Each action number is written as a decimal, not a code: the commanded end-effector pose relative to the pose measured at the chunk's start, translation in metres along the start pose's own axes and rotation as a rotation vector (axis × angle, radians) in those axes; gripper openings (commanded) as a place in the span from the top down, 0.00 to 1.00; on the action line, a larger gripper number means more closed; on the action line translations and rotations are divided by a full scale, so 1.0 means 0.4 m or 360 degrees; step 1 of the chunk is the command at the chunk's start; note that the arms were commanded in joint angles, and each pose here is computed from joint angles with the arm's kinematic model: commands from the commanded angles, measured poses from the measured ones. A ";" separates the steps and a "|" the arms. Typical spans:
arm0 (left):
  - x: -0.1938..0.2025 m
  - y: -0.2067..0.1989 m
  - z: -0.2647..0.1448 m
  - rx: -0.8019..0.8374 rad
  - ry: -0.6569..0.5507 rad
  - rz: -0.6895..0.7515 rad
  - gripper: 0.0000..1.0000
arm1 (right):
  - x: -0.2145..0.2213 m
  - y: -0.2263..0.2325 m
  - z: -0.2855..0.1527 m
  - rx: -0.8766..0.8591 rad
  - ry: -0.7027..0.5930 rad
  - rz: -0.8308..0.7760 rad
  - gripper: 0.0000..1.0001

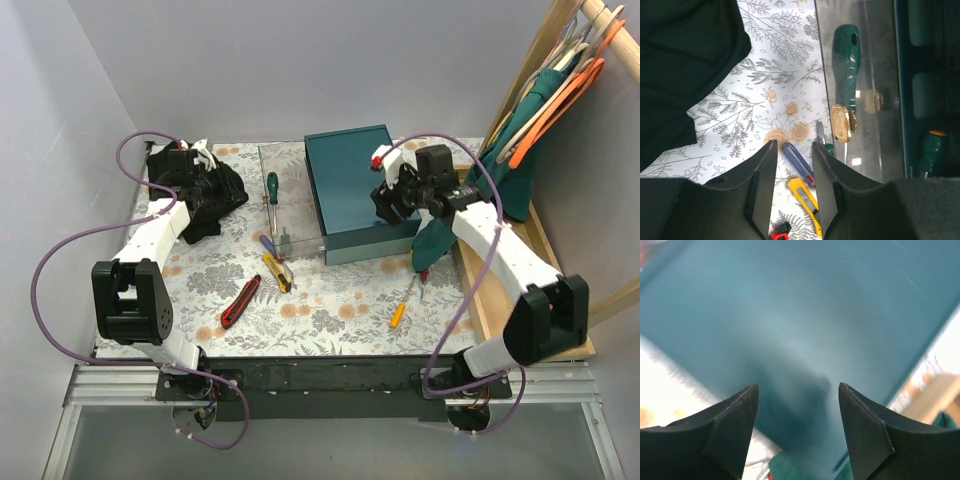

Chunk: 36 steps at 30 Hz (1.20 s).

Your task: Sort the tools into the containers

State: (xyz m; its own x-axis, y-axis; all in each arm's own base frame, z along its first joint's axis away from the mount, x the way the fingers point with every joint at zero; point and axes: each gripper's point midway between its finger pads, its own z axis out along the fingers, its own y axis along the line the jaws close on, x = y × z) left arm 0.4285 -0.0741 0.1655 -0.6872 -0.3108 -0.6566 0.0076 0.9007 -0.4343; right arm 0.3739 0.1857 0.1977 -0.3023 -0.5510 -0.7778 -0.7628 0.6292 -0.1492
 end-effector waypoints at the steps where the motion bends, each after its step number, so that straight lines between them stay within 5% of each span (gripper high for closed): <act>1: -0.013 0.006 -0.031 -0.0049 -0.0063 0.0014 0.69 | -0.021 0.183 -0.142 -0.0472 -0.0255 -0.0596 0.28; 4: 0.052 0.028 -0.016 -0.0084 0.0076 -0.0105 0.71 | 0.048 0.261 -0.150 -0.0629 -0.0198 -0.0785 0.27; 6: 0.104 0.042 0.007 -0.0103 0.0213 -0.0180 0.64 | 0.084 0.271 -0.136 -0.0600 -0.0148 -0.0868 0.26; 9: 0.141 0.047 0.026 -0.0091 0.0301 -0.0232 0.52 | 0.050 0.255 -0.103 -0.0423 -0.0199 -0.1045 0.25; 13: 0.189 0.053 0.062 -0.0112 0.0393 -0.0263 0.50 | -0.003 0.212 -0.060 -0.0094 -0.0273 -0.1213 0.27; 23: 0.243 0.057 0.154 -0.0230 0.0534 -0.0394 0.60 | -0.077 0.089 0.005 0.0298 -0.0206 -0.0853 0.28; 30: 0.298 -0.005 0.210 -0.0174 0.0640 -0.0417 0.64 | -0.082 0.083 0.008 0.0336 -0.0238 -0.0801 0.28; 36: 0.331 0.042 0.218 -0.0359 0.0691 -0.0447 0.63 | -0.078 0.080 -0.007 0.0369 -0.0258 -0.0759 0.27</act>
State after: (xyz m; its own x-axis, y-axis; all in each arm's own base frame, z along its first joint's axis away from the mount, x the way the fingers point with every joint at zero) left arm 0.4050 -0.1392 0.0279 -0.8882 -0.4042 -0.2185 -0.2699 0.8438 -0.4638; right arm 0.3364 0.2221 0.1735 0.1111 -0.7795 -0.6165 -0.7574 0.3352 -0.5603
